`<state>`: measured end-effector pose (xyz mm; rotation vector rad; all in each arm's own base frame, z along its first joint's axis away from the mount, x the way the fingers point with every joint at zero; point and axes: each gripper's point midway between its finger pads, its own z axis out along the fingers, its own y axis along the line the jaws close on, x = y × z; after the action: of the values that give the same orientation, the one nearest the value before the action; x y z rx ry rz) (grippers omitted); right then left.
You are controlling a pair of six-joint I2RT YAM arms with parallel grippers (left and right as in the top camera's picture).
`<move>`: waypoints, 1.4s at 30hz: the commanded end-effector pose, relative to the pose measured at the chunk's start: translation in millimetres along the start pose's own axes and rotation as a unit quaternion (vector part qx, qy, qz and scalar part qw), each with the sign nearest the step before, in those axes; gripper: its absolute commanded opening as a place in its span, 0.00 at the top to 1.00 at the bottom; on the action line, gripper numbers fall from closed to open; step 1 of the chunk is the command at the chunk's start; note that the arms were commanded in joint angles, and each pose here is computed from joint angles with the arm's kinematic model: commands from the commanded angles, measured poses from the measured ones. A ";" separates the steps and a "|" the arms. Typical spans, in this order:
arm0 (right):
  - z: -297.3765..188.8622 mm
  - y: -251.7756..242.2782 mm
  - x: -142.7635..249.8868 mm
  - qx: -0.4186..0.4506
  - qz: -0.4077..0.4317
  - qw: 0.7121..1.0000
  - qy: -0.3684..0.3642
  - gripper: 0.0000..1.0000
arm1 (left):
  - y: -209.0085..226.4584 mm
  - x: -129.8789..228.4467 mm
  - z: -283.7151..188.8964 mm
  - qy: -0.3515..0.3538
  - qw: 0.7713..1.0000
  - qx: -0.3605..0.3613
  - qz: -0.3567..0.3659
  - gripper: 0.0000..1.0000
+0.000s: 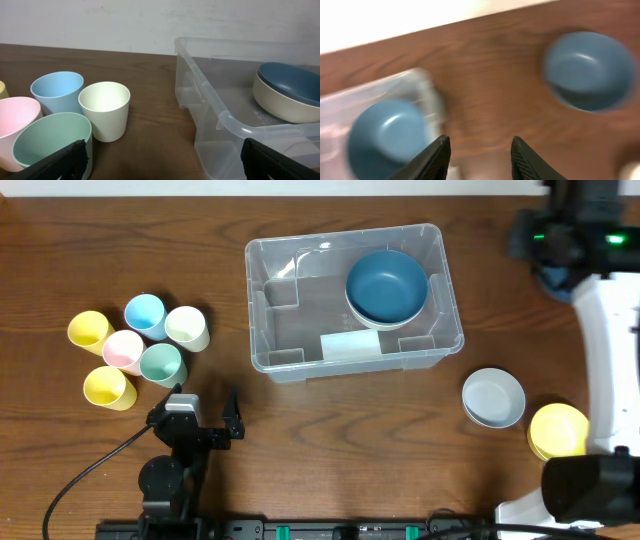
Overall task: Pack container
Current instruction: 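Move the right gripper to the second blue bowl and grasp its rim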
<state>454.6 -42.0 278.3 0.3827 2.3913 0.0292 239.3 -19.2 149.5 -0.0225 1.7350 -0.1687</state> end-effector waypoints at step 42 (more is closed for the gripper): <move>183.1 -195.9 74.5 0.120 0.276 0.945 0.125 0.57 | 0.8 13.5 1.1 0.020 1.000 0.001 0.003 0.02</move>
<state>471.6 -223.1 87.7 1.1914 2.4294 0.0413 239.3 -19.2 149.5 -0.0225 1.7350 -0.1687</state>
